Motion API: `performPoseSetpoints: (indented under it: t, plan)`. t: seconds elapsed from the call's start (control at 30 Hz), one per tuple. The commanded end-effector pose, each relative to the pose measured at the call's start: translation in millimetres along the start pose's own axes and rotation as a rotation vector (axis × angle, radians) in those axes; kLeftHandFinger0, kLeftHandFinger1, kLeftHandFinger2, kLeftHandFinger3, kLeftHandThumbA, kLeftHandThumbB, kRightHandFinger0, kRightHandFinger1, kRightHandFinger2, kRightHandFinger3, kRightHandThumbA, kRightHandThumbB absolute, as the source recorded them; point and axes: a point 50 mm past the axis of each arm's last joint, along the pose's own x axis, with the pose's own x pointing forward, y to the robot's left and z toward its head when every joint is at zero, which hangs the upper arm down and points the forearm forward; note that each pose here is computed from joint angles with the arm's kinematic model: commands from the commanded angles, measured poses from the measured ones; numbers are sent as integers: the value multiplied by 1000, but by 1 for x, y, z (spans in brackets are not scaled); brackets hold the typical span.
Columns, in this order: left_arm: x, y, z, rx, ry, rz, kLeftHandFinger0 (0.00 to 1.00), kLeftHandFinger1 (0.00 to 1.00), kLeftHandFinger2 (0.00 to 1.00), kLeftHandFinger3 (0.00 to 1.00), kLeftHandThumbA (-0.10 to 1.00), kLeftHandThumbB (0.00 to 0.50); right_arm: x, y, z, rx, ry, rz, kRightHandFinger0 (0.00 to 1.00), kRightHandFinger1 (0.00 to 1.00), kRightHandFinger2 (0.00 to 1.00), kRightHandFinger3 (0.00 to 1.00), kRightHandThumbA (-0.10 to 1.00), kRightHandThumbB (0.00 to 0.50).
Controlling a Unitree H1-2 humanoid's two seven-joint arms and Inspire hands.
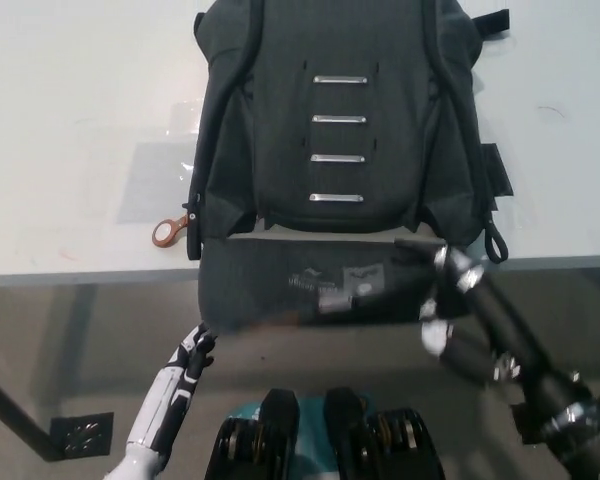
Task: A bag is kept in the middle of the table with its flap loosely closed and the robot uses its right hand to adjust it and opens it
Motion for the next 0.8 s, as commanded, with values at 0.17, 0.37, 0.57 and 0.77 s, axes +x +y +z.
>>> performPoseSetpoints:
  t: [0.17, 0.37, 0.57, 0.77]
  plan:
    - [15, 7, 12, 33, -51, -7, 1000, 1000, 1000, 1000, 1000, 294, -48, 25, -39, -173, 162, 304, 1000, 1000, 1000, 1000, 994, 330]
    - [22, 11, 15, 34, -58, 7, 1000, 1000, 1000, 1000, 1000, 309, -72, 29, -55, -110, 211, 286, 1000, 1000, 1000, 1000, 990, 317]
    - [30, 12, 18, 50, -75, 11, 1000, 1000, 1000, 1000, 1000, 316, -97, 23, -62, -23, 241, 232, 1000, 1000, 1000, 1000, 962, 270]
    - [34, 14, 21, 43, -80, 9, 1000, 1000, 1000, 1000, 1000, 302, -109, 14, -71, 78, 227, 82, 1000, 1000, 1000, 1000, 1000, 269]
